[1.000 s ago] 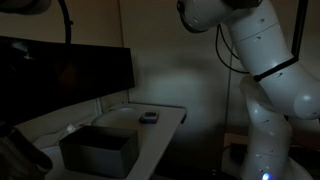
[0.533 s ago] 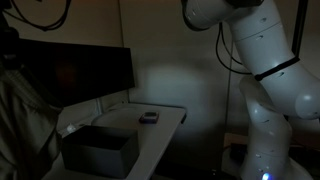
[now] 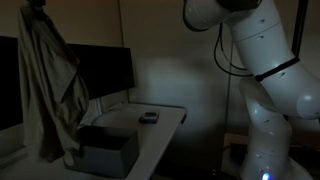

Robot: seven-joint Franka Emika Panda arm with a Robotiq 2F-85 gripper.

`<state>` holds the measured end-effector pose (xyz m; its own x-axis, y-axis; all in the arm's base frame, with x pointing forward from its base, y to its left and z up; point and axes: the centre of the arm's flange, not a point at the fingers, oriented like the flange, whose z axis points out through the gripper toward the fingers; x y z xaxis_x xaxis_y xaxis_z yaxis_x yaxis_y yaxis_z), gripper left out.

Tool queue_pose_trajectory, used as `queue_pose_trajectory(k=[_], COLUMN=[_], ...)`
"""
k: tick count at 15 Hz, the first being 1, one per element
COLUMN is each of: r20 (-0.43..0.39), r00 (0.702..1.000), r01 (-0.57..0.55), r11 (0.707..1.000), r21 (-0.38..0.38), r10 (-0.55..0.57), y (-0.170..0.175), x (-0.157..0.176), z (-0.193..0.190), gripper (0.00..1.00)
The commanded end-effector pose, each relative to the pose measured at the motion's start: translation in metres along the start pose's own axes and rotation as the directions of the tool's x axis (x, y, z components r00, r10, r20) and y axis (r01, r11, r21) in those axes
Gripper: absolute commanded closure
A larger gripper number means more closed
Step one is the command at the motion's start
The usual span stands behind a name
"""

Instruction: Put the shirts inside the basket

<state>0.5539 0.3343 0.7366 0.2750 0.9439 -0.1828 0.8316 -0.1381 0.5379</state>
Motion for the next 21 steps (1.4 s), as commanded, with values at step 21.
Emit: queue_pose_trajectory(k=[21], r20=[0.249], r00=[0.951], r01=[-0.188], r11=[0.982], r21=[0.007], r10=[0.181], y=[0.035], x=[-0.075], z=[0.003], gripper=[0.89])
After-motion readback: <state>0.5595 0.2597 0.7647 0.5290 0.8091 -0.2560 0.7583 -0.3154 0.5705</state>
